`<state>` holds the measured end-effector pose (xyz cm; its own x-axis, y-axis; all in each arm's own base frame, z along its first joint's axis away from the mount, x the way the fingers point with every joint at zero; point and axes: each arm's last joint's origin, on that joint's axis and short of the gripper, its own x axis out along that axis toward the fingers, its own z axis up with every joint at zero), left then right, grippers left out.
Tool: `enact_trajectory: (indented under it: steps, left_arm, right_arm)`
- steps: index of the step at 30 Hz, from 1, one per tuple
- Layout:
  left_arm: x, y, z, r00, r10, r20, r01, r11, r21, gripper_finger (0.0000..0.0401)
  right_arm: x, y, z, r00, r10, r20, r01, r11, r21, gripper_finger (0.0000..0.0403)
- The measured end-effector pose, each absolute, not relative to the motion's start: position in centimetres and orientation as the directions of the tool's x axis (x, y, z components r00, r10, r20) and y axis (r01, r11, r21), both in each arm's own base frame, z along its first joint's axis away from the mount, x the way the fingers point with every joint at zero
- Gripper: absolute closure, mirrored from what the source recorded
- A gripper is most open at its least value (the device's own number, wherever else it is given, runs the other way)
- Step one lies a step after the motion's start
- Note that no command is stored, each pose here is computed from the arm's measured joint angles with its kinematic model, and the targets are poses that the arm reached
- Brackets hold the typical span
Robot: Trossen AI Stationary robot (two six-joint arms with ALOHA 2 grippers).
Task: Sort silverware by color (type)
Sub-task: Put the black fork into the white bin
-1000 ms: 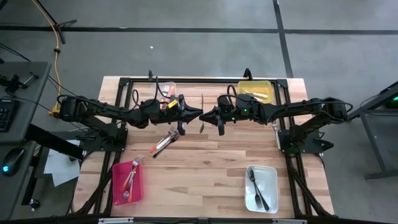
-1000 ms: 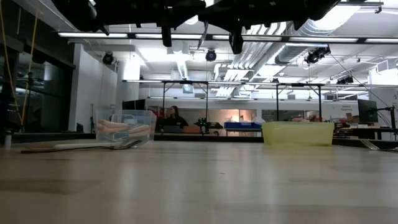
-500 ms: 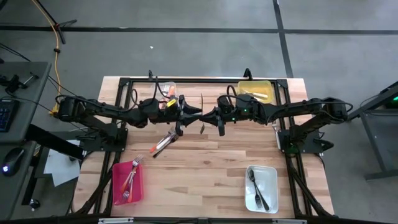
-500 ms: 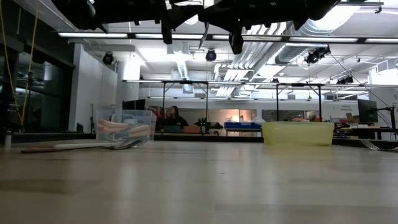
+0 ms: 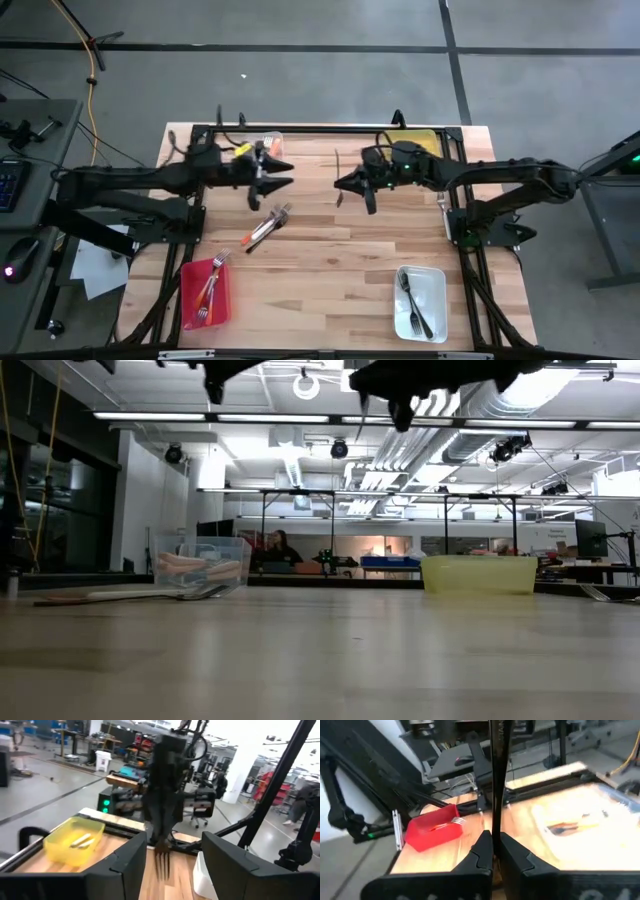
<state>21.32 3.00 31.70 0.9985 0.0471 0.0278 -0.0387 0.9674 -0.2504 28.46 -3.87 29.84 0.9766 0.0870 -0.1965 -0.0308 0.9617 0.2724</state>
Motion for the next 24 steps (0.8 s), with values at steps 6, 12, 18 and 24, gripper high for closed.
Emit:
enact_trajectory:
  steps: [6,12,18,24]
  left_arm:
    - [18.6,2.7,32.7,0.995,0.1,0.03,-0.091,0.971,-0.219,0.0254]
    - [18.1,2.9,31.6,0.979,0.191,0.065,-0.177,0.967,-0.183,0.0347]
    - [18.4,3.0,30.2,0.979,0.191,0.077,-0.167,0.955,-0.244,0.039]
    - [18.3,3.0,30.2,0.978,0.191,0.082,-0.165,0.954,-0.25,0.0399]
  right_arm:
    - [25.8,-3.4,31.3,0.969,0.062,-0.241,-0.003,0.972,0.236,0.0402]
    - [24.4,-2.8,31.7,0.958,-0.004,-0.285,0.056,0.983,0.175,0.0402]
    - [24.5,-2.6,31.6,0.956,-0.003,-0.294,0.056,0.983,0.173,0.0403]
    - [24.7,-2.6,31.5,0.956,-0.002,-0.293,0.055,0.983,0.173,0.0403]
